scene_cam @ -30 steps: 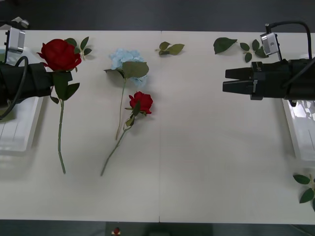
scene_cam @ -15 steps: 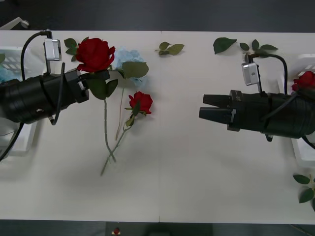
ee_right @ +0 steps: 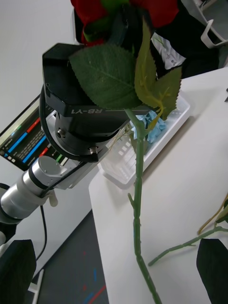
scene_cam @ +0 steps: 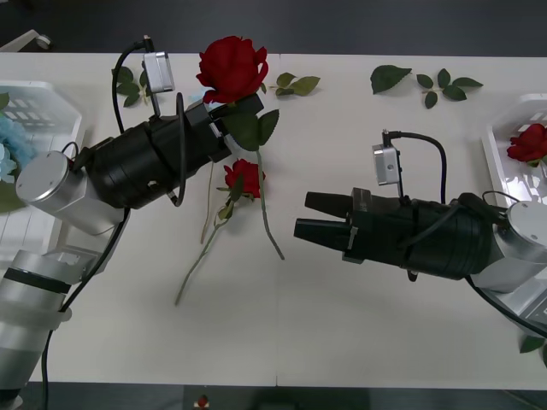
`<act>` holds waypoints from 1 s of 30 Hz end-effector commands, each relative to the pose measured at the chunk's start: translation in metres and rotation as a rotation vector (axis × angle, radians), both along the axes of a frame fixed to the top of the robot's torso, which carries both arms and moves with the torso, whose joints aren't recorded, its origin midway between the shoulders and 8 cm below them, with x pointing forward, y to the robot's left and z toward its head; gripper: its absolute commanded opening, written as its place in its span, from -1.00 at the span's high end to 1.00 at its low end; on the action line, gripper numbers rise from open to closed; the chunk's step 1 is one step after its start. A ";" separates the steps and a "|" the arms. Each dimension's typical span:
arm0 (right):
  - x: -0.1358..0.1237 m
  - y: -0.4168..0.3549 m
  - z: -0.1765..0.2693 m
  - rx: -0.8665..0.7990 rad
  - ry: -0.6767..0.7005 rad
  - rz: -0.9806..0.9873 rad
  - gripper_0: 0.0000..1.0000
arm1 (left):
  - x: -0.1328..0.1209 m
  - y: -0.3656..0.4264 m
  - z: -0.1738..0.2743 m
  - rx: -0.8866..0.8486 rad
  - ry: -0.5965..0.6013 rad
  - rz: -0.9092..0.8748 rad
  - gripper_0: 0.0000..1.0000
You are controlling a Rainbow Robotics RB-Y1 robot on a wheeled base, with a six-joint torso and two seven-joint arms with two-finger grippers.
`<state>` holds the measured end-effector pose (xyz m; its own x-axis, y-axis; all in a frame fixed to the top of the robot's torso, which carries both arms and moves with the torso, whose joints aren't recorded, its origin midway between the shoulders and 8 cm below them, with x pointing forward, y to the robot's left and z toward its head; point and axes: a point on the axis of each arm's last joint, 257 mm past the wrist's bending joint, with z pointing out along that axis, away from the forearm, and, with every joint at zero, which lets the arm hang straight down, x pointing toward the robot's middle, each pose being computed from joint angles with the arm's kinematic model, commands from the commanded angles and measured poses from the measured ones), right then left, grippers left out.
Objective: Put the red flowers into the right box and the blue flowers into the left box
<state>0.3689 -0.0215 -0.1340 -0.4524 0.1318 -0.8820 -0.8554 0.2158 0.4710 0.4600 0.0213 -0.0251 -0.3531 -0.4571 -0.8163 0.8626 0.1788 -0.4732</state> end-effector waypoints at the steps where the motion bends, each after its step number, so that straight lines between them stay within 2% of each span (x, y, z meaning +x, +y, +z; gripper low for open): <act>1: -0.004 0.018 0.004 0.015 -0.016 0.009 -0.97 | -0.005 -0.012 0.019 -0.017 -0.058 -0.010 1.00; 13: 0.006 0.046 -0.020 -0.005 -0.045 -0.039 -0.93 | -0.005 -0.045 0.018 -0.070 0.003 -0.012 1.00; 15: 0.007 0.050 -0.020 0.000 -0.045 -0.042 -0.70 | -0.004 -0.046 0.017 -0.071 0.009 -0.010 1.00; 16: 0.009 0.053 -0.021 -0.005 -0.054 -0.048 -0.32 | -0.004 -0.048 0.016 -0.069 0.009 -0.010 1.00; 17: 0.009 0.054 -0.021 -0.006 -0.055 -0.049 -0.15 | -0.004 -0.048 0.015 -0.067 0.009 -0.010 1.00; 20: 0.010 0.054 -0.024 -0.017 -0.057 -0.055 1.00 | -0.004 -0.049 0.013 -0.057 0.011 -0.009 1.00; 30: 0.011 0.051 -0.026 -0.022 -0.048 -0.056 1.00 | -0.002 -0.045 0.010 -0.043 0.017 -0.006 0.99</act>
<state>0.3843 0.0304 -0.1623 -0.3861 0.1320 -0.9130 -0.8680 0.2832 0.4080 0.4589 -0.0219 -0.0335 -0.4012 -0.4946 -0.7710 0.8317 0.1561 -0.5329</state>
